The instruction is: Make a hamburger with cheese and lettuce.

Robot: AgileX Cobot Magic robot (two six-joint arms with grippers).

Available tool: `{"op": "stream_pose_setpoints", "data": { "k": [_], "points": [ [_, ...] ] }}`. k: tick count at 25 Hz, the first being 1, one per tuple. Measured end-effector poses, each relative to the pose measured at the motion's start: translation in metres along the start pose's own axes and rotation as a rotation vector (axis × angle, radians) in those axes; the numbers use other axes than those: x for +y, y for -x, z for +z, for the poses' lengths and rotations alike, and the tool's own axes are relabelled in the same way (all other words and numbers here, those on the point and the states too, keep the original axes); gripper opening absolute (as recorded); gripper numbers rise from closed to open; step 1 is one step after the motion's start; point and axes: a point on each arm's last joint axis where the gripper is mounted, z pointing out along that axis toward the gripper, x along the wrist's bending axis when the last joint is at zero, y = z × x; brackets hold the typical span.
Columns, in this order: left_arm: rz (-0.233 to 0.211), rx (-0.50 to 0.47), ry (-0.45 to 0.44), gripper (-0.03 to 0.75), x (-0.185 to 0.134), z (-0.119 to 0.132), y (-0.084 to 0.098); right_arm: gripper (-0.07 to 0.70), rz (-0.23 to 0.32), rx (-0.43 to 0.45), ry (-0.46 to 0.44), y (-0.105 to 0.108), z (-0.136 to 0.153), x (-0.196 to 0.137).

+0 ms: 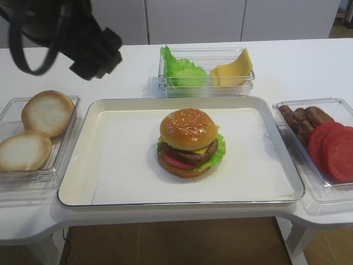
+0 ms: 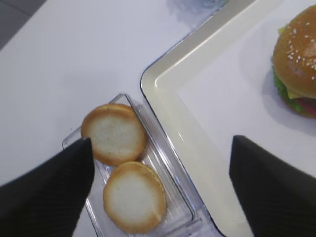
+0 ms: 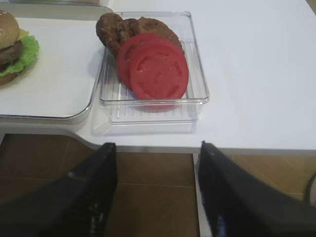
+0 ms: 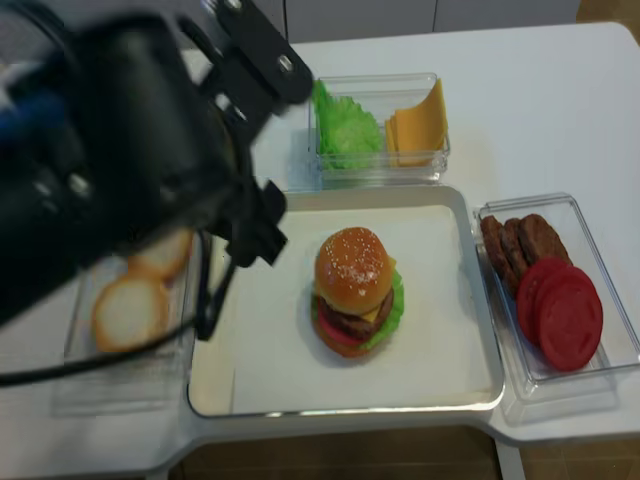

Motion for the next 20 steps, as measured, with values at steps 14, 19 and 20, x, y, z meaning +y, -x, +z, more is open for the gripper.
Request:
{"op": "stream_pose_setpoints", "data": {
  "k": [14, 19, 20],
  "points": [
    [-0.407, -0.01, -0.13, 0.639, -0.049, -0.004, -0.107, 0.399, 0.0, 0.0, 0.0, 0.0, 0.0, 0.0],
    [-0.486, -0.032, -0.202, 0.638, -0.076, 0.003, -0.119, 0.399, 0.0, 0.0, 0.0, 0.0, 0.0, 0.0],
    [-0.493, -0.035, -0.213, 0.638, -0.082, 0.003, -0.119, 0.399, 0.0, 0.0, 0.0, 0.0, 0.0, 0.0]
  ]
}}
